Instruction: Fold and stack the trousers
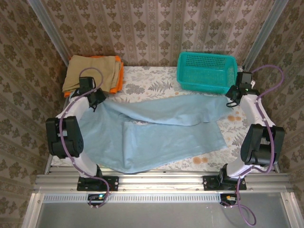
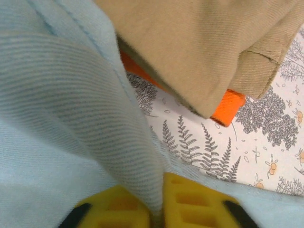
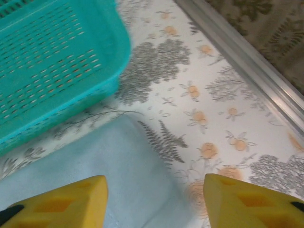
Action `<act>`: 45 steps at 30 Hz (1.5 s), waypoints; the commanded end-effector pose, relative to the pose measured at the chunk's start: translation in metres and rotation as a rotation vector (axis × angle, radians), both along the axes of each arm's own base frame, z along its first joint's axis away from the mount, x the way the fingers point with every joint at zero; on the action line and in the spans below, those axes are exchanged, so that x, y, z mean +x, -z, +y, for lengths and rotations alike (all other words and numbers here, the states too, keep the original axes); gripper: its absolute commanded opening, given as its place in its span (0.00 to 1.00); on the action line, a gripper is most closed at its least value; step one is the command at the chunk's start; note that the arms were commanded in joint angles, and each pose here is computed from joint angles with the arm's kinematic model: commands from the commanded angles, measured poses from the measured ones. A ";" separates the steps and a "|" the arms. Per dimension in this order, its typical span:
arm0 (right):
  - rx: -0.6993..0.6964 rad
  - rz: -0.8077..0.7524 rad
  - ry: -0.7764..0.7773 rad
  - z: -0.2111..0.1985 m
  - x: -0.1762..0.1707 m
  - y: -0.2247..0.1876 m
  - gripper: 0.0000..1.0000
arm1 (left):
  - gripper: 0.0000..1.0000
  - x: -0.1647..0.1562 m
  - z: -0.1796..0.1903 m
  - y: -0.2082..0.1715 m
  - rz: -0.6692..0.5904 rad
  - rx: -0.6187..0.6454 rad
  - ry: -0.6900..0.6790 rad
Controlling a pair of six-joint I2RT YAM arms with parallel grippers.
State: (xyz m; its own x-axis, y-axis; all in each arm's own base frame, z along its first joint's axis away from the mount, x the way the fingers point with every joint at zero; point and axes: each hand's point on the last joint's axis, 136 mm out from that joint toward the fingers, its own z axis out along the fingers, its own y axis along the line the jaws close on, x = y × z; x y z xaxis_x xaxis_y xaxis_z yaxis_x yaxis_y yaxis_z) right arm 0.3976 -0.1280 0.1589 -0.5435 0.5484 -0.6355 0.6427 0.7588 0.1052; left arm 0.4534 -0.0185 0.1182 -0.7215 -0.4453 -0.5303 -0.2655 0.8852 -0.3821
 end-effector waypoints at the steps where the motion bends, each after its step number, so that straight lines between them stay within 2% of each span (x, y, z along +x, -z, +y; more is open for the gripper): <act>1: 0.028 0.001 0.032 0.007 -0.013 -0.004 0.59 | 0.64 0.007 -0.015 -0.023 -0.059 -0.046 0.052; 4: 0.099 -0.062 -0.035 0.039 -0.024 -0.012 0.60 | 0.73 -0.013 -0.028 -0.047 -0.099 -0.040 0.078; 8: 0.183 -0.051 -0.198 0.103 -0.050 -0.003 0.58 | 0.76 -0.062 -0.066 -0.058 -0.097 -0.020 0.171; 9: 0.214 -0.024 -0.247 0.123 -0.059 0.005 0.53 | 0.76 -0.078 -0.077 -0.055 -0.079 -0.004 0.200; 11: 0.274 0.028 -0.364 0.167 -0.074 0.023 0.38 | 0.76 -0.108 -0.097 -0.041 -0.048 -0.004 0.248; 13: 0.313 0.116 -0.493 0.212 -0.091 0.048 0.18 | 0.76 -0.135 -0.112 -0.021 -0.018 -0.034 0.269; 15: 0.314 0.202 -0.591 0.247 -0.101 0.066 0.03 | 0.76 -0.154 -0.116 -0.003 0.003 -0.045 0.278; 18: 0.295 0.327 -0.647 0.274 -0.108 0.094 0.00 | 0.77 -0.169 -0.105 0.019 0.030 -0.036 0.229; 24: 0.320 0.485 -0.510 0.255 -0.136 0.140 0.00 | 0.79 -0.165 -0.098 0.027 0.034 -0.047 0.188; 29: 0.361 0.536 -0.408 0.237 -0.169 0.150 0.00 | 0.81 -0.154 -0.104 0.019 0.006 -0.096 0.196; 33: 0.467 0.583 -0.291 0.222 -0.193 0.155 0.00 | 0.81 -0.148 -0.106 0.010 -0.017 -0.133 0.207; 38: 0.559 0.516 -0.108 0.185 -0.215 0.144 0.00 | 0.82 -0.146 -0.102 0.006 -0.044 -0.172 0.196; 42: 0.531 0.510 -0.006 0.161 -0.231 0.131 0.00 | 0.83 -0.144 -0.100 0.009 -0.047 -0.202 0.189; 45: 0.514 0.442 -0.001 0.153 -0.225 0.120 0.00 | 0.83 -0.141 -0.098 0.014 -0.034 -0.215 0.190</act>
State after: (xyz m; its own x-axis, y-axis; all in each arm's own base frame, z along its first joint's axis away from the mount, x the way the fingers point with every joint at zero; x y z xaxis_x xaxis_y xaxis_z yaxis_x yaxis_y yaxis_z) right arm 0.1889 0.0353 0.0353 -0.7205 0.6933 -0.0169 0.6710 0.7030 0.2358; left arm 0.3102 -0.1129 0.1045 -0.7815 -0.3968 -0.4814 -0.0956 0.8387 -0.5362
